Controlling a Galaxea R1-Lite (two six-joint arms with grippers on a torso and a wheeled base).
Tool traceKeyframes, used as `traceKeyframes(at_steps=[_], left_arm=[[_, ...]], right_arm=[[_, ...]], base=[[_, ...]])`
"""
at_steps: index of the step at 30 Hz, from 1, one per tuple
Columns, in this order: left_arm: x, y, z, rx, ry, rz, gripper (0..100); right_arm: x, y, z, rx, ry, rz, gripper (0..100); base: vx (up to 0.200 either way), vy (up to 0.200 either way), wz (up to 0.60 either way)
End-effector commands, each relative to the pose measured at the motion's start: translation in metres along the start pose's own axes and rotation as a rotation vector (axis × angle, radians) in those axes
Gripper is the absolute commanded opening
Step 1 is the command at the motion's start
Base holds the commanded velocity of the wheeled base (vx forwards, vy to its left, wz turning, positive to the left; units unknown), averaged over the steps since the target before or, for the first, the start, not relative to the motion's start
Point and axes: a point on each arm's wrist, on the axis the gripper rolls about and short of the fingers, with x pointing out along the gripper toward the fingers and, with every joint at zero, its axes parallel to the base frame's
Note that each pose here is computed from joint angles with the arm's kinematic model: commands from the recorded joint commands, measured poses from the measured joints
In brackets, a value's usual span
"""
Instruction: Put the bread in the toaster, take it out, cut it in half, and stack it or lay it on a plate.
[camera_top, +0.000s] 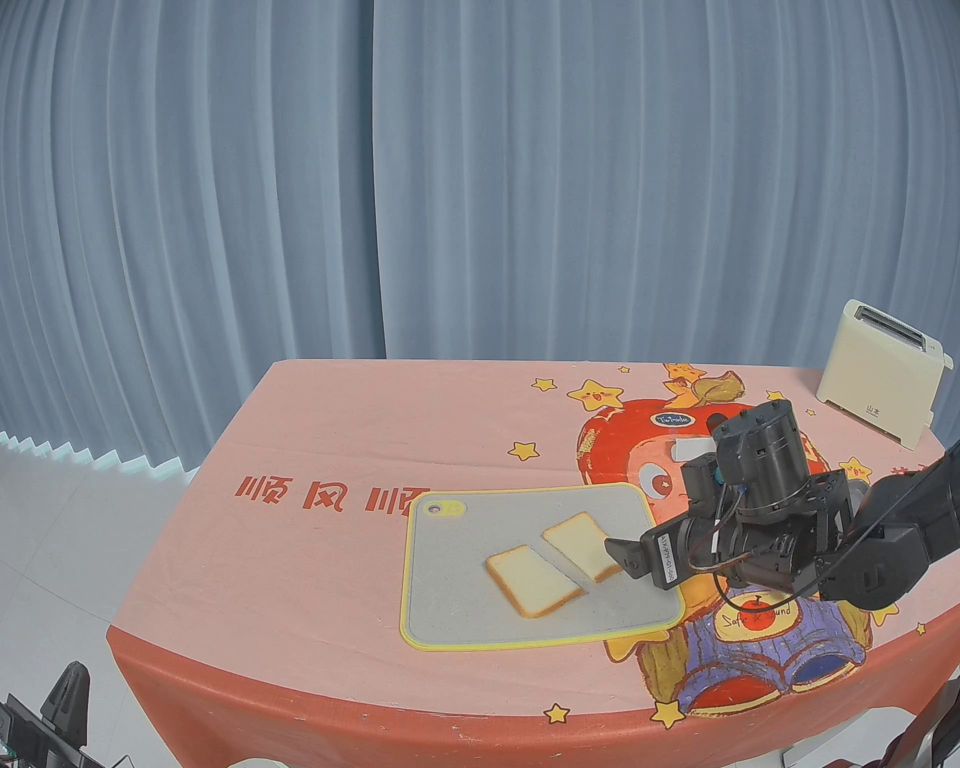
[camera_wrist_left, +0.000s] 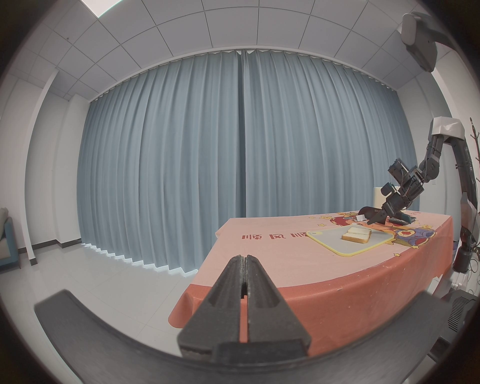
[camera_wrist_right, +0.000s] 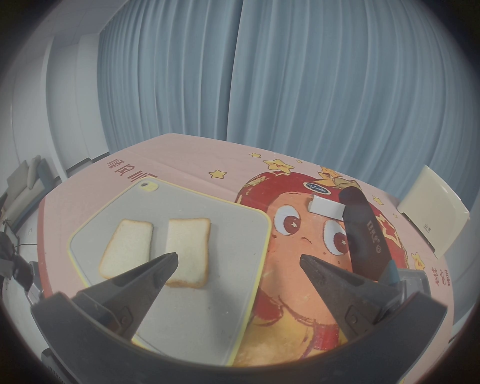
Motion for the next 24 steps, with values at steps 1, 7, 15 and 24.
traceKeyframes(at_steps=[1,7,15,24], left_arm=[[0.000,0.000,-0.005,0.000,0.000,0.001,0],[0.000,0.000,-0.005,0.000,0.000,0.001,0],[0.000,0.000,-0.005,0.000,0.000,0.000,0],[0.000,0.000,-0.005,0.000,0.000,0.000,0]], right_arm=[[0.004,-0.002,0.002,0.009,-0.003,-0.031,100],[0.007,-0.003,0.002,0.025,0.000,-0.044,100],[0.014,0.000,-0.002,0.018,0.023,-0.049,100],[0.018,0.000,-0.003,0.017,0.033,-0.052,100]], base=[[0.000,0.000,0.00],[0.000,0.000,0.00],[0.000,0.000,0.00],[0.000,0.000,0.00]])
